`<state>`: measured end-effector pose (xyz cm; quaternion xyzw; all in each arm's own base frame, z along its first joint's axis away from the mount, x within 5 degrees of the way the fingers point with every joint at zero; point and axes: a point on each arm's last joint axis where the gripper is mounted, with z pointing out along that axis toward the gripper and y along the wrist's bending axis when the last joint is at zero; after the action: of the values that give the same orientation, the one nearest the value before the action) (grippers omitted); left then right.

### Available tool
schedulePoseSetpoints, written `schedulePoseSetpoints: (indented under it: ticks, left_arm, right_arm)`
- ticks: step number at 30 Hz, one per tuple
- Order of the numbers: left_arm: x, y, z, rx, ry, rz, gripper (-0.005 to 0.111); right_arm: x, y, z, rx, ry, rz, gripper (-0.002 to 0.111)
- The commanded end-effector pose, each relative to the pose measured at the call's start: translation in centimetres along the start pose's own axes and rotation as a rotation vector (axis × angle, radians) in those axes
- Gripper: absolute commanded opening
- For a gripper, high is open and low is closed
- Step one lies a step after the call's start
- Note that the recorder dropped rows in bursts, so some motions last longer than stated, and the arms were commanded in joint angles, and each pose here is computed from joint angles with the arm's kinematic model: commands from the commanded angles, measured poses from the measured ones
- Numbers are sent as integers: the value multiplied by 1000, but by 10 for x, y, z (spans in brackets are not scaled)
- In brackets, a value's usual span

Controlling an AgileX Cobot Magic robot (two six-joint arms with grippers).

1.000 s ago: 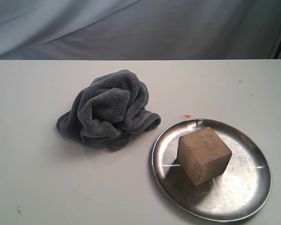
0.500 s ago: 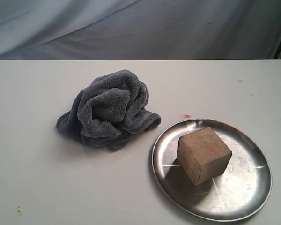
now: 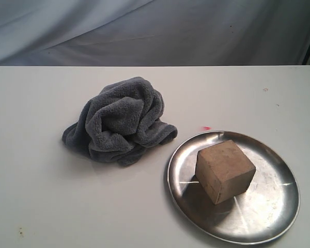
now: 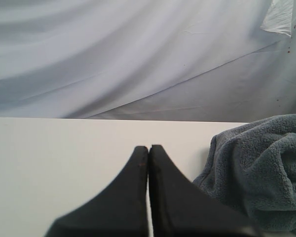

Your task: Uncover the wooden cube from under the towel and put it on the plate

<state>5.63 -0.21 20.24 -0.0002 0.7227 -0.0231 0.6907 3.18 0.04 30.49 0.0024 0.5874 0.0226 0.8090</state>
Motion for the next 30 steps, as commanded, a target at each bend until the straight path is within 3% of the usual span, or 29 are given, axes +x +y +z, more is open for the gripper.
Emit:
schedulePoseSetpoints:
  ticks: [1, 14, 21, 25, 30]
  left_arm:
    - [1, 0, 0, 1, 1, -2, 1]
    - [1, 0, 0, 1, 1, 0, 1]
    - [1, 0, 0, 1, 1, 0, 1]
    - [1, 0, 0, 1, 1, -2, 1]
    - [1, 0, 0, 1, 1, -2, 1]
  right_arm:
    - [7, -1, -3, 13, 57, 24, 0]
    - [16, -1, -4, 9, 137, 17, 0]
    - [64, -2, -4, 11, 294, 47, 0]
    - [81, -1, -5, 9, 290, 154, 0]
    - [93, -2, -5, 11, 249, 163, 0]
